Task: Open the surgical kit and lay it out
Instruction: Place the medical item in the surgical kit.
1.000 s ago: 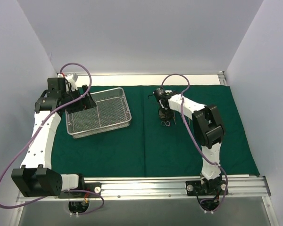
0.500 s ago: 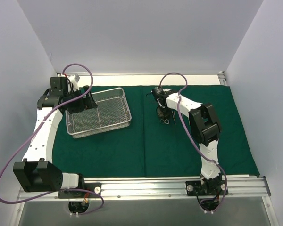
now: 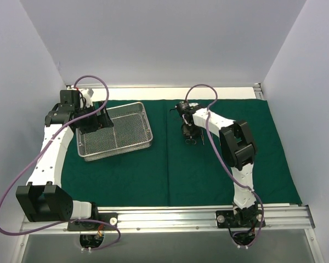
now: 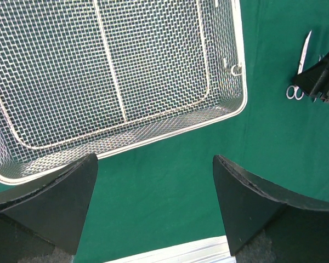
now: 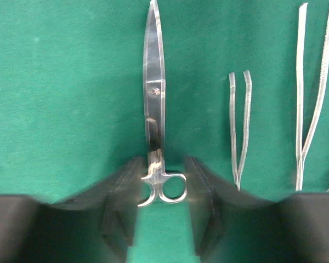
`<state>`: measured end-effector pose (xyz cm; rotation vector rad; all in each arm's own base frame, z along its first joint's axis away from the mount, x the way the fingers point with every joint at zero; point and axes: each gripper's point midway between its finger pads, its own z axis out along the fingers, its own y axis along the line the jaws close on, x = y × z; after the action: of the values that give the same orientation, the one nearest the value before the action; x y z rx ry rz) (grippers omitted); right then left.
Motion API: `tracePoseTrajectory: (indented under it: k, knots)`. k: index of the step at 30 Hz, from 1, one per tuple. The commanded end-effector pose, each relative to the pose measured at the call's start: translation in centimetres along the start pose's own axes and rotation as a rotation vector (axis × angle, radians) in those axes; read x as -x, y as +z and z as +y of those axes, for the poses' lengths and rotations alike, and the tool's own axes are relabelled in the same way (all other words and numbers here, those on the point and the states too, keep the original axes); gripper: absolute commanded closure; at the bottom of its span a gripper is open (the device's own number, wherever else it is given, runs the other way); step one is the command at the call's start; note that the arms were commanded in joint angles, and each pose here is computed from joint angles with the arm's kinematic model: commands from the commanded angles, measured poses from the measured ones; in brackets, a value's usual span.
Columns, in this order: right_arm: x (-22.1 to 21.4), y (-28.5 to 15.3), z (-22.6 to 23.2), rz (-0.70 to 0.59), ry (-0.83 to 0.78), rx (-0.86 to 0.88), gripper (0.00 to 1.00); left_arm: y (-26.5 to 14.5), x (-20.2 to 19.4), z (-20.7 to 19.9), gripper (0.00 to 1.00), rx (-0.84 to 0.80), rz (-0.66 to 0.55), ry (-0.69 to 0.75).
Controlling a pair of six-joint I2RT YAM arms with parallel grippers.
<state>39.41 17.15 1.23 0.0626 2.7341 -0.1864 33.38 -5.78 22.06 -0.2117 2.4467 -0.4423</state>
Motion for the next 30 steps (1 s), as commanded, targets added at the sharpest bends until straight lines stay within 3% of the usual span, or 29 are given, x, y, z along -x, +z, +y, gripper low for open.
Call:
tracePoseTrajectory:
  k: [1,17,26,30]
  knots:
    - [-1.0,-0.3,-0.2,0.022,-0.009,-0.02,0.59,0.3,-0.5,0.1,0.06,0.001,0.022,-0.005]
    - [6.3,-7.7,0.0,-0.187,0.001,0.016,0.55,0.6,-0.4,-0.2,0.06,-0.02,0.023,-0.01]
    - [7.8,-12.0,-0.9,-0.275,0.006,0.068,0.5,0.0,-0.7,-0.9,0.06,-0.058,0.008,-0.007]
    - [8.1,-13.9,-1.8,-0.309,0.013,0.121,0.35,-0.4,-0.6,-1.4,0.06,-0.087,-0.017,-0.009]
